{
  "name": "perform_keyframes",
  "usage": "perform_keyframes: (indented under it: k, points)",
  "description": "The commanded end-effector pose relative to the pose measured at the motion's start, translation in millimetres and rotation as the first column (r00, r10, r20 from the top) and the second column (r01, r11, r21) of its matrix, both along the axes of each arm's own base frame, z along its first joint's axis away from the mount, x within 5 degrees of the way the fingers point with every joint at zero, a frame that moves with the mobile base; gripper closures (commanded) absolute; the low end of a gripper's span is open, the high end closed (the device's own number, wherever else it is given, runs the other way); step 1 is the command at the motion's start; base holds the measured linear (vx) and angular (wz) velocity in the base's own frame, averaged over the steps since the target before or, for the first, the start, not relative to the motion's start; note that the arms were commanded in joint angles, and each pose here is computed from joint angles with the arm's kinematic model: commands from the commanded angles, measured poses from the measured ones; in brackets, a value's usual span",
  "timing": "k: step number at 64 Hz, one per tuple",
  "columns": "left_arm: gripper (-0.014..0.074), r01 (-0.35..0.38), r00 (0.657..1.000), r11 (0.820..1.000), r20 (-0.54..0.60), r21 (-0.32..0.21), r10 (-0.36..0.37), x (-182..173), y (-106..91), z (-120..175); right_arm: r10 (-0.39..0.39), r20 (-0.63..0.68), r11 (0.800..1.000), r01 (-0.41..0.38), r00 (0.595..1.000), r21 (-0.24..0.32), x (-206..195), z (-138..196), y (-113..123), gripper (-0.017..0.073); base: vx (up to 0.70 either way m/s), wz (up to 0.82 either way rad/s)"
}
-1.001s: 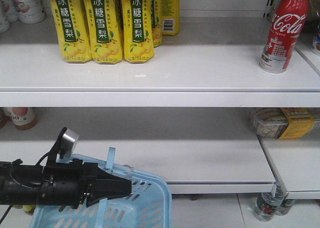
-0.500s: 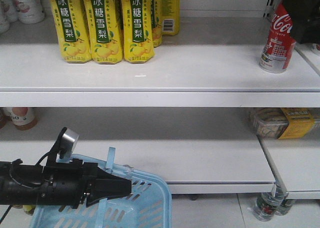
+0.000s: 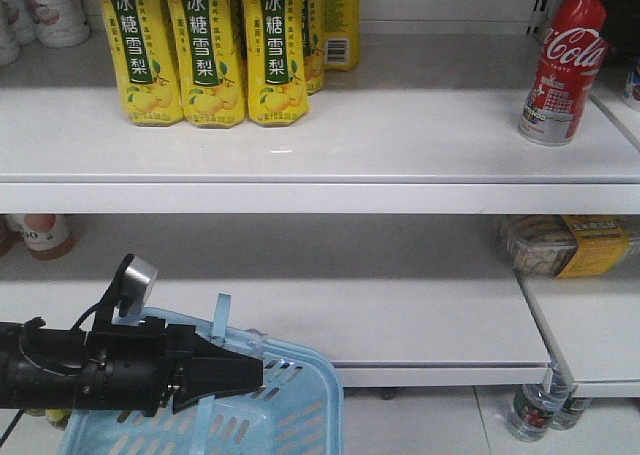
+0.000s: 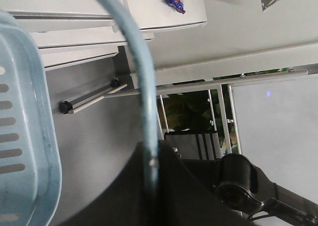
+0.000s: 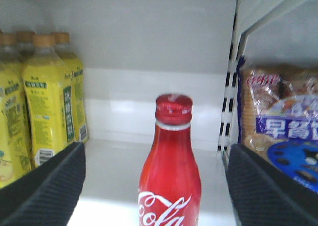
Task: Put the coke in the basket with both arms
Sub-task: 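Close the right gripper around the Coca-Cola bottle and lift it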
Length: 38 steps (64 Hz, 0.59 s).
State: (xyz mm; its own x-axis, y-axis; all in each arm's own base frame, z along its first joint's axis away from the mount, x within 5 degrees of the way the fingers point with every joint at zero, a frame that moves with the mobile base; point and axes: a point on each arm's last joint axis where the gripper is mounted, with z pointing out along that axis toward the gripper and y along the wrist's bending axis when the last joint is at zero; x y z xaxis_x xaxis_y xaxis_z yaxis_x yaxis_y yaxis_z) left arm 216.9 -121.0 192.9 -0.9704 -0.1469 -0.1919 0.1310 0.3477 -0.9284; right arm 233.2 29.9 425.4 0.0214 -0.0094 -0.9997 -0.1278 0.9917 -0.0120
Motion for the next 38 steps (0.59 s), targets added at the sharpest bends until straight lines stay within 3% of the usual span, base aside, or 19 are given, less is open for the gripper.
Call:
perform_keyframes:
  k: [1,21,38]
  points:
    - [0.0600,-0.017,0.998,0.991,0.050,-0.130,0.024,3,-4.0,22,-0.010,0.093,1.000,0.008,0.996,0.023,6,13,-1,-0.0011,0.00,0.00]
    - [0.0600,-0.017,0.998,0.991,0.050,-0.130,0.024,3,-4.0,22,-0.016,0.117,1.000,0.013,0.993,0.025,39,-3,3,-0.0006,0.00,0.00]
    - [0.0600,-0.017,0.998,0.991,0.050,-0.130,0.024,3,-4.0,22,-0.016,0.118,1.000,0.015,0.993,0.012,59,3,5,0.0013,0.00,0.00]
